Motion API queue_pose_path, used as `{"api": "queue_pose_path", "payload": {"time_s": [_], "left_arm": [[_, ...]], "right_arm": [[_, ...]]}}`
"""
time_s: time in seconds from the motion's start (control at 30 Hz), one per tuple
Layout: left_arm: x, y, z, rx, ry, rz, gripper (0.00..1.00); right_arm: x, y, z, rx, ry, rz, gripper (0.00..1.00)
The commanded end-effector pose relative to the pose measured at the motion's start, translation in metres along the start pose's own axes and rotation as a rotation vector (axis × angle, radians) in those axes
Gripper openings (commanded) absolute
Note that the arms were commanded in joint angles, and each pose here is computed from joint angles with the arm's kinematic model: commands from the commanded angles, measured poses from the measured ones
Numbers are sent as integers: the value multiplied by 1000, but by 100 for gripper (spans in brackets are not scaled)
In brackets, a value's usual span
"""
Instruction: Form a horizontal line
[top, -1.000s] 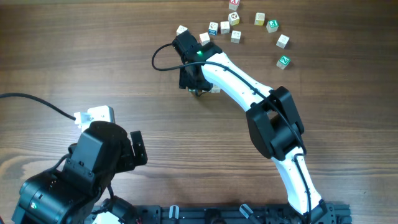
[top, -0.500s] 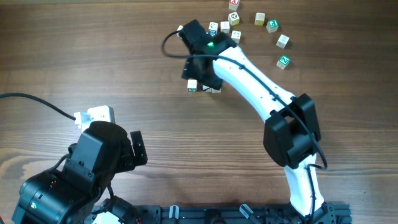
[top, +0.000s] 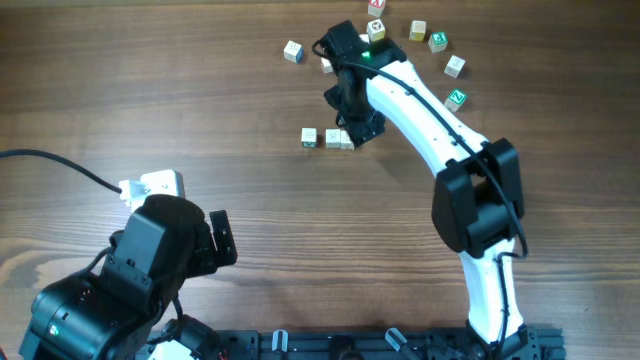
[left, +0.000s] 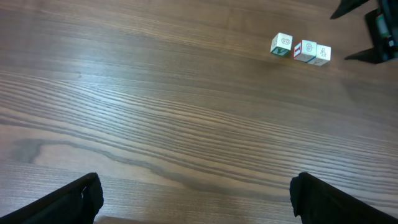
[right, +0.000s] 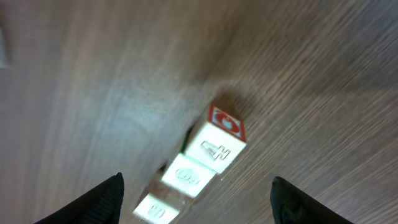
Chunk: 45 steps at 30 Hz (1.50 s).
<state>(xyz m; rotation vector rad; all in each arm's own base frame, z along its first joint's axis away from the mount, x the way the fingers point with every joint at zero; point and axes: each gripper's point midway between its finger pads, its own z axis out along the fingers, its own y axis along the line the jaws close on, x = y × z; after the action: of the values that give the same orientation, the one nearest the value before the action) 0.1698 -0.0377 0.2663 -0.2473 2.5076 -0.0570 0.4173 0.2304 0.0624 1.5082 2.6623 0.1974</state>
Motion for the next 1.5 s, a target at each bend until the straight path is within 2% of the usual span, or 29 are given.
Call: {"api": "queue_pose_path", "payload": {"time_s": [0.0, 0.23, 0.53, 0.67, 0.87, 0.93, 1.1, 1.33, 1.47], "left_arm": [[1, 0, 1, 1, 2, -22, 100], [1, 0, 1, 1, 2, -22, 100], [1, 0, 1, 1, 2, -22, 100], [1, 0, 1, 1, 2, -22, 100], [1, 0, 1, 1, 2, -22, 100], [1, 0, 1, 1, 2, -22, 100], [1, 0, 1, 1, 2, -22, 100], [1, 0, 1, 1, 2, -22, 100], [1, 0, 1, 1, 2, -22, 100]], "right_arm": [[5, -10, 17, 68, 20, 113, 75], [6, -13, 27, 89, 22, 173, 68], [7, -24, 58, 161, 33, 204, 64], [-1, -24, 58, 160, 32, 217, 55], [-13, -26, 58, 163, 33, 202, 34], [-19, -23, 58, 150, 32, 138, 27], [-30, -13, 60, 99, 42, -128, 20], [-30, -13, 60, 91, 60, -500, 19], [-30, -14, 60, 91, 66, -648, 19]]}}
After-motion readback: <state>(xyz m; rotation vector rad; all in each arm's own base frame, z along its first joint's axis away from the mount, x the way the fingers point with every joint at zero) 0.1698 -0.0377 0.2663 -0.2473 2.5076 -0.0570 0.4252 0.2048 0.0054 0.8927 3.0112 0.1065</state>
